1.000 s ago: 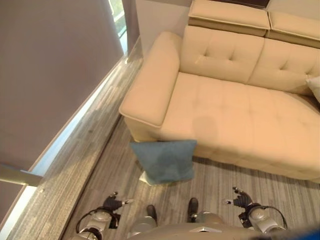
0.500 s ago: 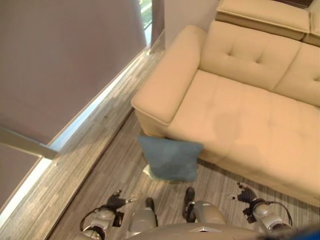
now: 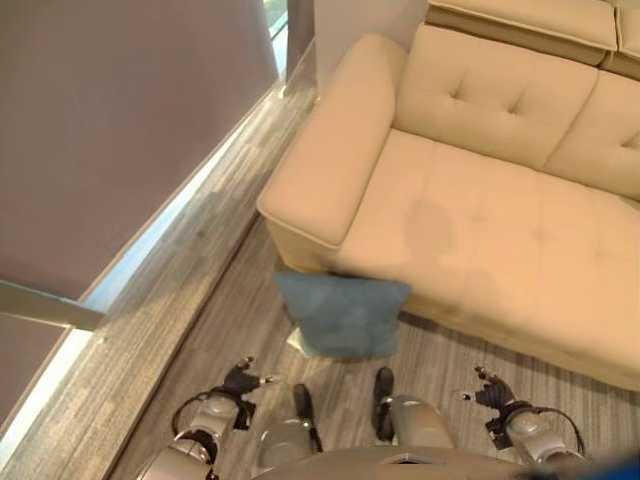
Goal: Pick up all the scattered cushions and arrange them neatly on the sofa.
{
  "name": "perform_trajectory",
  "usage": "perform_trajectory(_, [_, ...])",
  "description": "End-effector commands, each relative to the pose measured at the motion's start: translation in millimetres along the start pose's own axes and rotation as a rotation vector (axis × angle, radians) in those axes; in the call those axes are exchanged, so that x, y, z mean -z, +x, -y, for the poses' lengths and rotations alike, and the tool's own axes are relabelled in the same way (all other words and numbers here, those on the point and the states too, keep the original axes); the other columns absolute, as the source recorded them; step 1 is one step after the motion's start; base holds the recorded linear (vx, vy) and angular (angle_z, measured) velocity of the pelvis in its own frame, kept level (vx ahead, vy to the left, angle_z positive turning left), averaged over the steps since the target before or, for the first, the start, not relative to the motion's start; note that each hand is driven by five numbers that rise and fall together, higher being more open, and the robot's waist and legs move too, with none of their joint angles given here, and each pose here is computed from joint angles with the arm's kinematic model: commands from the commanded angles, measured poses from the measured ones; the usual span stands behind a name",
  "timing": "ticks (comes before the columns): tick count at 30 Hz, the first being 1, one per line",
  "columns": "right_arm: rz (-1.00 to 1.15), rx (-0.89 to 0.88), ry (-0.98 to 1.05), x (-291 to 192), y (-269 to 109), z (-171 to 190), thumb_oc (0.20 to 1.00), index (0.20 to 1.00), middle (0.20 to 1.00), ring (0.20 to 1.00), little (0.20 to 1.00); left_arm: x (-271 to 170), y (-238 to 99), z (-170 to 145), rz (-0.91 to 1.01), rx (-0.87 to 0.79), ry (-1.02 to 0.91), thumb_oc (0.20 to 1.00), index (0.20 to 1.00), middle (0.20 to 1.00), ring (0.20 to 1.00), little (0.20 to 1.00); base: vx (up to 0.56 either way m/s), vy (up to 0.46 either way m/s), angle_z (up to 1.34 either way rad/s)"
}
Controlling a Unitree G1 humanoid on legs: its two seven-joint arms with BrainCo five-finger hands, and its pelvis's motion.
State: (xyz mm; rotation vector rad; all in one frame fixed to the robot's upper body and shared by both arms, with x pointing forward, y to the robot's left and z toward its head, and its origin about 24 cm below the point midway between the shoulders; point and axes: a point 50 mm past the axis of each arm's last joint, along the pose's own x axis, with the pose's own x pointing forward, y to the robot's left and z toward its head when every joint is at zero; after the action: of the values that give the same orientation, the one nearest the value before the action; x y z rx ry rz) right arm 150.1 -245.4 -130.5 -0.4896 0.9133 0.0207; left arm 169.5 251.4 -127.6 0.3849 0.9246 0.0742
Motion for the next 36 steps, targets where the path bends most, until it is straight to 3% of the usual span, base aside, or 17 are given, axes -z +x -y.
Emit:
perform_trajectory(1, [0.095, 0.027, 0.011, -28.4, 6.3, 2.0, 1.000, 1.000, 1.000, 1.000, 1.000, -27.7, 3.0, -21.1, 0.117, -0.091, -0.038, 1.000, 1.000, 1.000, 1.000, 1.000, -0.02, 0.021, -0.09])
perform_trajectory(6, [0.195, 0.068, 0.050, -60.0, 10.8, 8.2, 1.000, 1.000, 1.000, 1.000, 1.000, -72.1, 5.4, -31.8, 0.260, -0.163, -0.066, 1.000, 1.000, 1.000, 1.000, 1.000, -0.09, -0.033, 0.01])
perform_trajectory(9, [0.318, 0.130, 0.103, -102.2, 13.2, 20.6, 1.000, 1.000, 1.000, 1.000, 1.000, -114.3, 3.3, -47.7, 0.386, -0.248, -0.179, 1.000, 1.000, 1.000, 1.000, 1.000, -0.19, -0.089, 0.02])
perform_trajectory(13, [0.423, 0.189, 0.149, -135.0, 10.9, 34.0, 1.000, 1.000, 1.000, 1.000, 1.000, -136.4, 0.4, -61.5, 0.449, -0.291, -0.283, 1.000, 1.000, 1.000, 1.000, 1.000, -0.12, -0.058, 0.16])
perform_trajectory(18, [0.666, 0.299, 0.223, -206.0, -5.2, 62.3, 1.000, 1.000, 1.000, 1.000, 1.000, -188.9, -12.3, -83.9, 0.611, -0.344, -0.372, 1.000, 1.000, 1.000, 1.000, 1.000, -0.10, -0.001, -0.03])
perform_trajectory(26, [0.912, 0.349, 0.288, -275.8, -35.2, 78.4, 1.000, 1.000, 1.000, 1.000, 1.000, -242.5, -30.1, -94.8, 0.757, -0.312, -0.441, 1.000, 1.000, 1.000, 1.000, 1.000, 0.03, 0.033, -0.01])
perform_trajectory(36, [1.056, 0.363, 0.369, -306.2, -59.2, 88.6, 1.000, 1.000, 1.000, 1.000, 1.000, -287.1, -54.2, -115.7, 0.878, -0.351, -0.457, 1.000, 1.000, 1.000, 1.000, 1.000, 0.03, 0.025, -0.01])
